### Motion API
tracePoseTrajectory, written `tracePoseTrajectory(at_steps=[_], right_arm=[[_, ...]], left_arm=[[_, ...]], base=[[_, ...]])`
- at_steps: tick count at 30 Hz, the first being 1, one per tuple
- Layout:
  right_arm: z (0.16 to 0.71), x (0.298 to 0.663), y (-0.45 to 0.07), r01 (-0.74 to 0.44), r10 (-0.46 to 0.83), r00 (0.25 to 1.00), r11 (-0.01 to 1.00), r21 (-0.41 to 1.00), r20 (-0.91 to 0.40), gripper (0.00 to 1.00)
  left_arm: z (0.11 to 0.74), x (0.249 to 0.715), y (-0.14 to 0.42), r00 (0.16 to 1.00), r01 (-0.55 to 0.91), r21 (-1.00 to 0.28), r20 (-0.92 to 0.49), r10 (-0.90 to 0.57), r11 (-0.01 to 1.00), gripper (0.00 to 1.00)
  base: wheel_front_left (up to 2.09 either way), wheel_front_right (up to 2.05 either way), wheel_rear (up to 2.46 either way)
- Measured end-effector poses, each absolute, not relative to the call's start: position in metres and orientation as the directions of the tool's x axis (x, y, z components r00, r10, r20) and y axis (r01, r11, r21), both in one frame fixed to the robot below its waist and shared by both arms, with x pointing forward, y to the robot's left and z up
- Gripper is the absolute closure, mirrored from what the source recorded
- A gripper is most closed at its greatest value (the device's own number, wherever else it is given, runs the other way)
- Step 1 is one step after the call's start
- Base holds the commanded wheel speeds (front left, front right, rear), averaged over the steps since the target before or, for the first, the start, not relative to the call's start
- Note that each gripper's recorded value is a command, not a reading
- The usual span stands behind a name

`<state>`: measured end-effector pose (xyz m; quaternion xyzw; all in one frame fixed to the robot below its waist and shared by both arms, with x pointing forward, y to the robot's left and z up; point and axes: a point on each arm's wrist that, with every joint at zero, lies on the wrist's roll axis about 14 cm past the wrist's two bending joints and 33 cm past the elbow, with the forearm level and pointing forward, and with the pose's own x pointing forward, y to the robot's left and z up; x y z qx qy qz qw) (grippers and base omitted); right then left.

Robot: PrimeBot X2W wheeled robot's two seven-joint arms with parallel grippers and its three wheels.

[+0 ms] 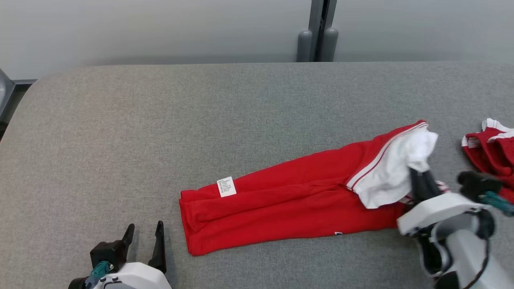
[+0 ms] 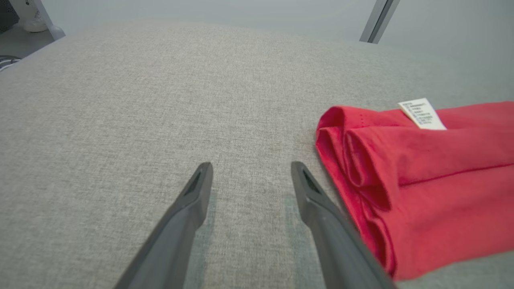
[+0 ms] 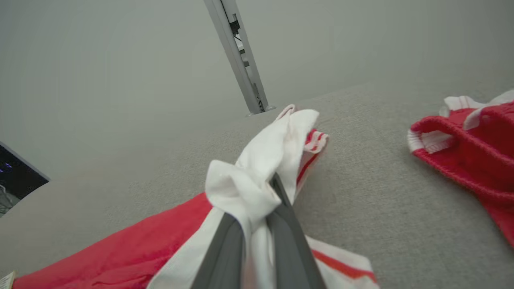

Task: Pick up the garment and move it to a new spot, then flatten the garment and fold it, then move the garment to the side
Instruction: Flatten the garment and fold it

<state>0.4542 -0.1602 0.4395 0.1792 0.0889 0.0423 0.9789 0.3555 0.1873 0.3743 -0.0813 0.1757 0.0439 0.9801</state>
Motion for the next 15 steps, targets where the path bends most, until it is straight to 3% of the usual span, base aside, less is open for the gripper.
tracePoseTrajectory(at_steps=[6,15], right_arm=[[0.459,0.435,-0.074,-0.287,0.345,0.935,0.873,0.393,-0.085,1.0],[0.466,0.401,0.041,-0.559,0.648,0.757,0.705,0.436,-0.078,1.0]], left_arm=[[0.378,0.352,0.182,0.938,-0.101,-0.152,-0.344,0.043,0.983,0.0],[0.384,0.333,0.197,0.939,-0.148,-0.152,-0.331,0.091,0.977,0.0]], base=[[0.0,0.0,0.0],[0.0,0.0,0.0]])
